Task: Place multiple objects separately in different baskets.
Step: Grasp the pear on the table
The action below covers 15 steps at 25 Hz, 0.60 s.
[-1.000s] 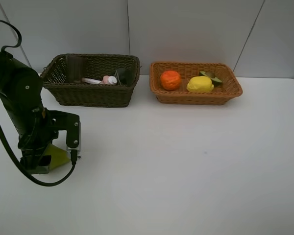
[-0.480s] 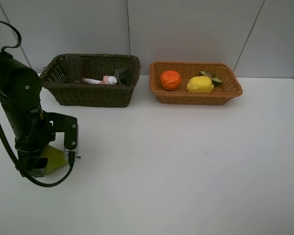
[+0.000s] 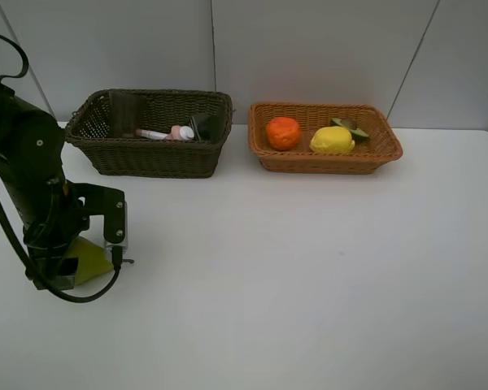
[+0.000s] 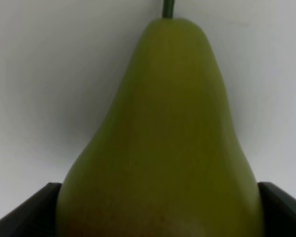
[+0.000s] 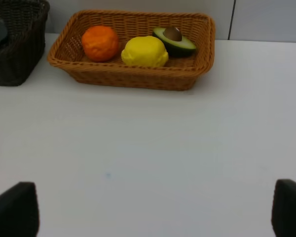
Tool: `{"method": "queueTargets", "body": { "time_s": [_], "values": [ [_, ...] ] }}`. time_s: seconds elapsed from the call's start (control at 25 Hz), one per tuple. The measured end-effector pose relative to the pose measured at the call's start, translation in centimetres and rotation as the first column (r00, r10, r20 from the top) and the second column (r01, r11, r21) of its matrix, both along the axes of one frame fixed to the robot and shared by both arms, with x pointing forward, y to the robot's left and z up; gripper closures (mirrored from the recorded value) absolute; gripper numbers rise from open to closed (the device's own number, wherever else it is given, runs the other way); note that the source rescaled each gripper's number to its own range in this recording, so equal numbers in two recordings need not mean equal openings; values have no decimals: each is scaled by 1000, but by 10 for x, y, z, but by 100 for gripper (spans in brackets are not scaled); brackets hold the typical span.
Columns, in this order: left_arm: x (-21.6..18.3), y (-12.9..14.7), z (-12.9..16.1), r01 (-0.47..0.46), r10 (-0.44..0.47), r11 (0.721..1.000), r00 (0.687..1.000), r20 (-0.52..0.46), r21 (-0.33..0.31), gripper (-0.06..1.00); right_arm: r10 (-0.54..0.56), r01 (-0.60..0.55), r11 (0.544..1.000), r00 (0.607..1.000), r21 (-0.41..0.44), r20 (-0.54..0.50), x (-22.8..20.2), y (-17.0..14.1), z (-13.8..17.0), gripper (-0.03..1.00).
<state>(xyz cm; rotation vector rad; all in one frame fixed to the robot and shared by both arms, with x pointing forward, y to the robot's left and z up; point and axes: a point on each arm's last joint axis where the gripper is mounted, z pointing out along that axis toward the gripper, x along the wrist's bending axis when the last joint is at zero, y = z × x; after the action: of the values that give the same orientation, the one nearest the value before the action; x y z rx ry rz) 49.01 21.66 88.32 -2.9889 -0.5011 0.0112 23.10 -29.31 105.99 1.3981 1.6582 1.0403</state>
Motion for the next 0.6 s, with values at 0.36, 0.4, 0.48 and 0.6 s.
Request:
{"method": "queueTargets", "body": {
  "time_s": [0.36,0.4,0.48,0.6],
  "values": [
    [-1,0,-5,-7,7,1000,1000,-27,6,2,0,0,1000,1000,0,0,0,0,0,-3],
    [-1,0,-5,-6,6,1000,1000,-27,6,2,0,0,1000,1000,0,0,0,0,0,-3],
    [-1,0,-6,-5,5,1000,1000,-26,5,2,0,0,1000,1000,0,0,0,0,0,-3],
    [-1,0,-6,-5,5,1000,1000,-26,5,2,0,0,1000,1000,0,0,0,0,0,-3]
  ]
}}
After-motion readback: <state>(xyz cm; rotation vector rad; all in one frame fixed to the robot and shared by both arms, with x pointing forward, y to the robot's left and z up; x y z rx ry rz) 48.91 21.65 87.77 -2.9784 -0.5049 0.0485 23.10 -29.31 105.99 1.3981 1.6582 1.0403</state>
